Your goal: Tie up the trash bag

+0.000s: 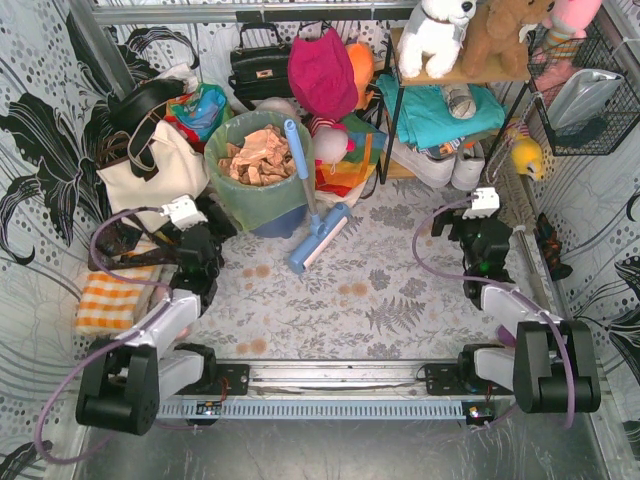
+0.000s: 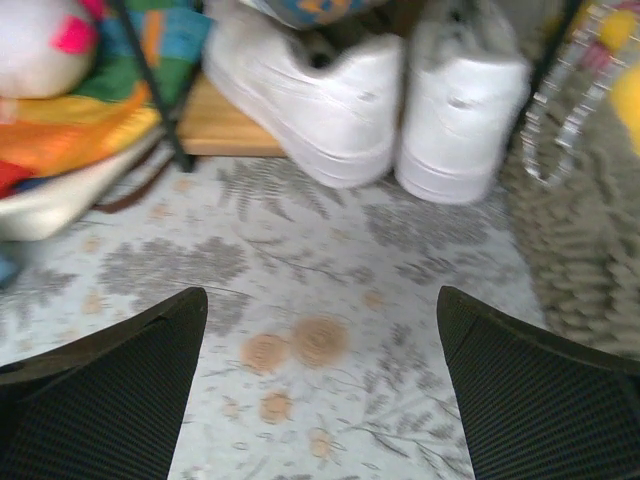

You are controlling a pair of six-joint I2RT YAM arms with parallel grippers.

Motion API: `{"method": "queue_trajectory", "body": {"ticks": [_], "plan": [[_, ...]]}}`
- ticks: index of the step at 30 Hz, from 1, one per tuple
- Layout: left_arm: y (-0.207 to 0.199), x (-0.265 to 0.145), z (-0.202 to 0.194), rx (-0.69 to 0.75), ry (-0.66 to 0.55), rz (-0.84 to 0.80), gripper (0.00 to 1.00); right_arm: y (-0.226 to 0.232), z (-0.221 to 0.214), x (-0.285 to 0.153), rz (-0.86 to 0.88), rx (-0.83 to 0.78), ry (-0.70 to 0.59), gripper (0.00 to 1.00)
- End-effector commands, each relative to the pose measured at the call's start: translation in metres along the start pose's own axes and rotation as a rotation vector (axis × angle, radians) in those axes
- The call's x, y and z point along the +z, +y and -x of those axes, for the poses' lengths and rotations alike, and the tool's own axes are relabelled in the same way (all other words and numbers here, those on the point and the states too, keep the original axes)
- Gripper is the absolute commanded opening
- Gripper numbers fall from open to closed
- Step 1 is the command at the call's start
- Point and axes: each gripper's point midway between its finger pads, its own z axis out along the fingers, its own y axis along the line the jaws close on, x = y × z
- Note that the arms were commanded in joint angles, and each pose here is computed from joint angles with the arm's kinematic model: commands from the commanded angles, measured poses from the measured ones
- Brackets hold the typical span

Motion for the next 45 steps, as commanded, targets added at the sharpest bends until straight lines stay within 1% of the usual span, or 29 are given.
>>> {"method": "queue_trajectory", "body": {"ticks": [1,4,6,8,11,13,15,17,19,21,23,26,31,35,40,45], "plan": [[0.014,-0.014,0.019,-0.085,0.015,0.118,0.98,0.057,0.027,-0.003,0.317,0.085,0.004,0.98],[0.01,-0.024,0.044,-0.152,-0.003,0.118,0.98,0.089,0.048,-0.01,0.496,0.136,-0.04,0.99],[0.003,-0.031,0.06,-0.174,0.005,0.096,0.98,0.109,0.061,-0.011,0.587,0.151,-0.046,0.94],[-0.003,-0.038,0.074,-0.177,0.019,0.075,0.98,0.131,0.066,-0.01,0.646,0.127,-0.032,0.94],[-0.005,-0.05,0.093,-0.141,0.025,0.059,0.98,0.171,0.069,-0.013,0.745,0.052,-0.013,0.94],[-0.005,-0.056,0.105,-0.1,0.014,0.047,0.98,0.199,0.071,-0.016,0.807,0.032,-0.003,0.92],[-0.012,-0.062,0.12,-0.053,-0.005,-0.004,0.98,0.218,0.074,-0.015,0.821,0.029,-0.002,0.89],[-0.025,-0.069,0.134,-0.021,-0.038,-0.091,0.98,0.237,0.074,-0.014,0.845,0.01,-0.006,0.89],[-0.03,-0.074,0.144,0.004,-0.047,-0.121,0.98,0.253,0.076,-0.015,0.868,-0.001,-0.017,0.87],[-0.026,-0.076,0.142,0.027,-0.057,-0.118,0.98,0.264,0.076,-0.013,0.88,0.005,-0.027,0.86],[-0.021,-0.077,0.139,0.002,-0.073,-0.098,0.98,0.273,0.076,-0.011,0.891,0.024,-0.041,0.84],[-0.026,-0.083,0.142,0.001,-0.088,-0.141,0.98,0.287,0.074,-0.009,0.91,0.049,-0.049,0.81],[-0.011,-0.091,0.146,-0.012,-0.117,-0.084,0.98,0.305,0.064,-0.002,0.942,0.085,-0.066,0.76],[-0.014,-0.094,0.147,-0.015,-0.122,-0.109,0.98,0.318,0.05,0.004,0.954,0.129,-0.049,0.73],[-0.016,-0.093,0.146,-0.012,-0.115,-0.12,0.98,0.336,0.037,0.004,0.977,0.125,-0.066,0.7],[-0.021,-0.091,0.144,-0.011,-0.106,-0.145,0.98,0.342,0.028,0.011,0.959,0.127,-0.09,0.68]]}}
